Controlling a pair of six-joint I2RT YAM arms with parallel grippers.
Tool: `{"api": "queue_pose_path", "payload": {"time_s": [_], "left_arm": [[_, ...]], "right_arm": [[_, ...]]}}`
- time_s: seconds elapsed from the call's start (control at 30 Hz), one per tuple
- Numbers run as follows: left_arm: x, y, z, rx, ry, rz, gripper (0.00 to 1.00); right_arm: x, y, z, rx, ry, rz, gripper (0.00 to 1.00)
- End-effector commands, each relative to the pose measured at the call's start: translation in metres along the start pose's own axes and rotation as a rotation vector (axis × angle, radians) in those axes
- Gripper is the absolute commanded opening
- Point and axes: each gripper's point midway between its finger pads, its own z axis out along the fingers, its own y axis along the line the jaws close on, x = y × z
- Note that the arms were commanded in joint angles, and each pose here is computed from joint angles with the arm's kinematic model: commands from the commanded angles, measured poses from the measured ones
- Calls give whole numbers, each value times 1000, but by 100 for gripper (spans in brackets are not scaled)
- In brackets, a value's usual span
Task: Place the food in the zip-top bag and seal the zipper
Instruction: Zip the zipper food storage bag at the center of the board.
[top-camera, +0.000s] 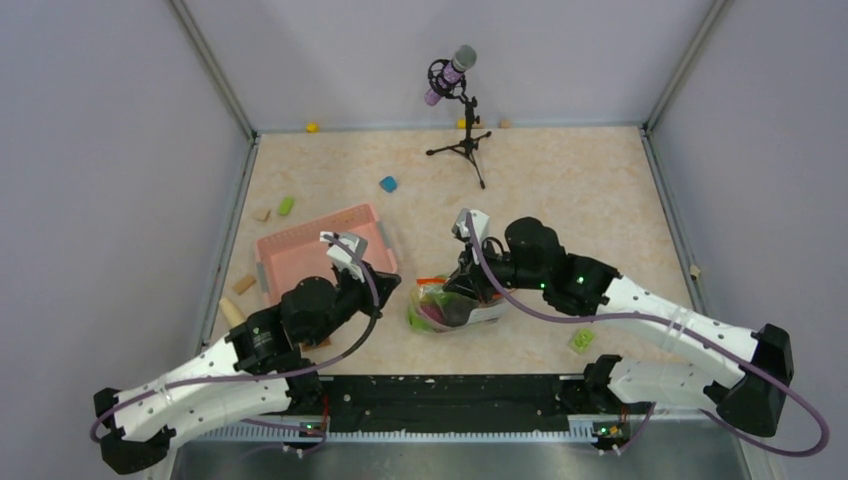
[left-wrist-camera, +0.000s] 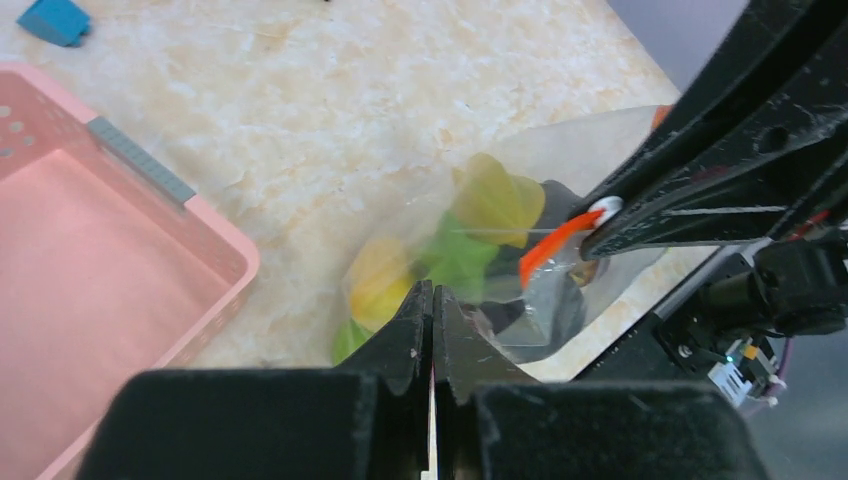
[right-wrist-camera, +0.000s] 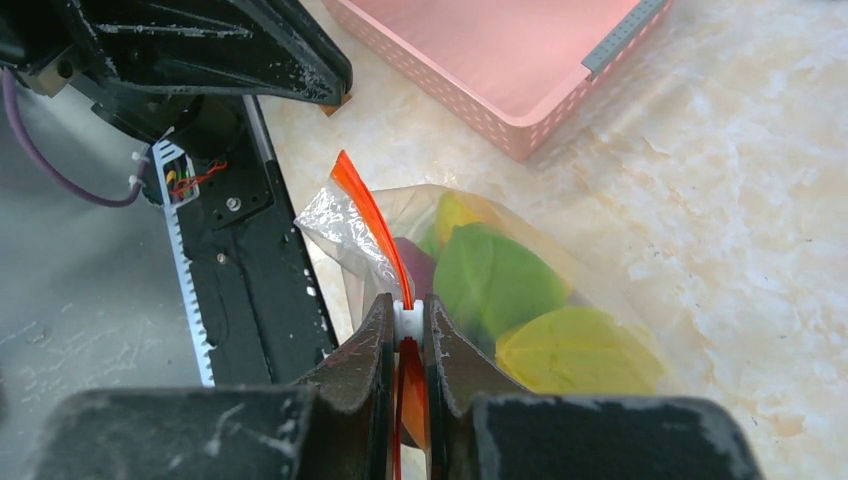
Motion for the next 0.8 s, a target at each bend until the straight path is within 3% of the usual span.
{"api": "queue_pose_path", "payload": {"time_s": [0.0,0.13,0.17,0.27,0.3,0.43,0.67,0.7,0.77], "left_arm": [[-6,12,1,-64,-39,-6,0],[-1,-1,2,12,-12,15,0],[1,-12,2,76,5,31,16],[12,-47,-2,281,56,75,87],[15,-56,-5,341,70,85,96],[24,-77,-10,489,78,125,97],[25,-73,12,424,102,156,97],[26,-75,14,429,115,161,96],[28,-76,20,417,134,164,86]], "right_arm": [[-6,-4,-10,42,-37,14,0],[-9,-2,-12,32,-56,19,0],[-9,0,-11,23,-60,21,0],[-12,4,-11,-1,-71,21,0],[-13,6,-12,-8,-74,19,0],[-15,11,-12,-37,-79,23,0],[-16,26,-15,-123,-88,6,0],[-16,28,-15,-135,-88,4,0],[-15,31,-15,-153,-88,1,0]]}}
